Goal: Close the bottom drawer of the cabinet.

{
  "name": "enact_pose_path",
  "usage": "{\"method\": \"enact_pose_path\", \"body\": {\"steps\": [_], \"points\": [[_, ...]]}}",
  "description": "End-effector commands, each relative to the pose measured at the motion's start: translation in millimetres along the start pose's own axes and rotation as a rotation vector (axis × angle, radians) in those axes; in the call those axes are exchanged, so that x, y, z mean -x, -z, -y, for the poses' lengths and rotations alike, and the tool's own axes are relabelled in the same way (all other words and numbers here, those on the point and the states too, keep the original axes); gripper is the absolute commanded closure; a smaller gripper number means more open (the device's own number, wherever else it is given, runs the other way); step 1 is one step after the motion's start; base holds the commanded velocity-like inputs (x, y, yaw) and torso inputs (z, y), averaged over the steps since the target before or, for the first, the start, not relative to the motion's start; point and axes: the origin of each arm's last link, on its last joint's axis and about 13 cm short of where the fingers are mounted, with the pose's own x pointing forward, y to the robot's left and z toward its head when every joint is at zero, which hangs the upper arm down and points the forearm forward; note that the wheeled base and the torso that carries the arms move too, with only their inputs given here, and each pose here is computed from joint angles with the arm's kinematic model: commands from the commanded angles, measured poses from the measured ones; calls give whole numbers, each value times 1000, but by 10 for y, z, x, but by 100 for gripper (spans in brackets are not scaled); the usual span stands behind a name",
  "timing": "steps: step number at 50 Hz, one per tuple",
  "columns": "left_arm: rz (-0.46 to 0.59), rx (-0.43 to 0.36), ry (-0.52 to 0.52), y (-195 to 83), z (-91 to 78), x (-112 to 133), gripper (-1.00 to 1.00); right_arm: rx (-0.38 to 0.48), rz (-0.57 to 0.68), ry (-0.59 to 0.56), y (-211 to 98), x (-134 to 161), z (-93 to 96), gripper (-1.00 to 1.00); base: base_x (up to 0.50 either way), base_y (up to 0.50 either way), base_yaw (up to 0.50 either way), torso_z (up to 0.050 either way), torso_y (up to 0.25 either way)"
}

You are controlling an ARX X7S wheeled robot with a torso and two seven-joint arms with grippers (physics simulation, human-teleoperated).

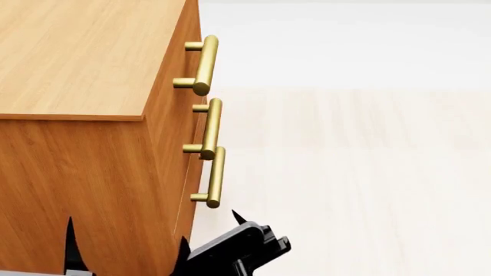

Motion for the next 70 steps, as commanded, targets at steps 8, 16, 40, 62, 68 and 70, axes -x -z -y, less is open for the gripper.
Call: {"method": "enact_pose_path", "body": {"steps": [8, 16, 40, 62, 68, 70], "points": [[-5, 3, -2, 19, 6, 10, -100, 30, 29, -105, -82, -59, -43, -100, 1, 1, 2, 0, 0], [-5, 7, -7, 19, 7, 15, -100, 9, 53, -139, -86, -48, -81, -100, 1, 2, 3, 0, 0], [8, 7, -14, 25, 10, 8, -100, -7, 91, -227, -56, -32, -15, -100, 0, 0, 1, 0, 0], [205, -99, -126, -170, -50, -11, -100, -27, 241, 189, -307, 379, 583, -100, 0, 0, 0, 0, 0], [223, -106, -143, -207, -71, 0, -100, -45, 302, 215, -450, 523, 646, -100, 0, 0, 0, 0, 0], [229, -113, -151, -223, -80, 5, -100, -38, 316, 217, -495, 561, 654, -100, 0, 0, 0, 0, 0]]}}
